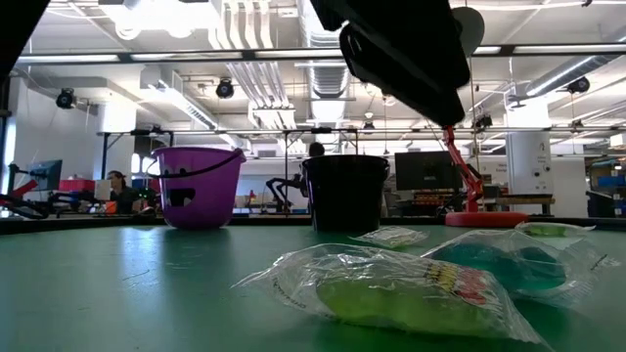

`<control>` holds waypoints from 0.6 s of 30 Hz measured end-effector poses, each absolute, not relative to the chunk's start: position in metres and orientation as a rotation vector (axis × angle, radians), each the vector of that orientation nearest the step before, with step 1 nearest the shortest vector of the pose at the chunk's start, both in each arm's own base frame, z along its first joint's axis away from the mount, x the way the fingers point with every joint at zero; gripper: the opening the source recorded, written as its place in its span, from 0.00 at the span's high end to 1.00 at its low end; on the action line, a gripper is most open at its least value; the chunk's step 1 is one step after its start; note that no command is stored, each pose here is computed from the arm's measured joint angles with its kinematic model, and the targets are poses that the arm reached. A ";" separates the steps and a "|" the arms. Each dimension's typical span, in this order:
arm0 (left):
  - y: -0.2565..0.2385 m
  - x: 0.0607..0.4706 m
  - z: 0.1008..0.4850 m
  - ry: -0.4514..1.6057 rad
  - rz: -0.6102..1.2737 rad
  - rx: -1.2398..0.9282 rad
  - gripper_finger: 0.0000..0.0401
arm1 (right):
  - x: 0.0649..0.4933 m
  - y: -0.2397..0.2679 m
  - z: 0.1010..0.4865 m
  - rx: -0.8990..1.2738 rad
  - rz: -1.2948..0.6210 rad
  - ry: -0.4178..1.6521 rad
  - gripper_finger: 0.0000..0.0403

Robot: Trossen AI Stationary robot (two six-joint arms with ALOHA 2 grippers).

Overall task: Sort candy
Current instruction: Put the blue gummy into the violet bucket

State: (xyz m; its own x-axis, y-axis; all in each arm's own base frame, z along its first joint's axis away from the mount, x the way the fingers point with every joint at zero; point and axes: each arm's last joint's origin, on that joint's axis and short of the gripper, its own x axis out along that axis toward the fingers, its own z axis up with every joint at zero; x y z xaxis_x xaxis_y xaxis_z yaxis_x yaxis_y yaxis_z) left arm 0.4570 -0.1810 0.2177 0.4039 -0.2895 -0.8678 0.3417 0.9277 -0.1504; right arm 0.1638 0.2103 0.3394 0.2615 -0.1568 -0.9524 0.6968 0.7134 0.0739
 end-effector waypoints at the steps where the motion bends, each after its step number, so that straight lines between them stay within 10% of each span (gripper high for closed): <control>1: -0.183 0.458 0.215 1.097 -0.398 0.057 0.64 | 0.162 0.211 0.340 0.552 -0.614 1.171 0.63; 18: -0.195 0.462 0.175 1.172 -0.380 0.040 0.64 | 0.156 0.206 0.348 0.553 -0.571 1.165 0.63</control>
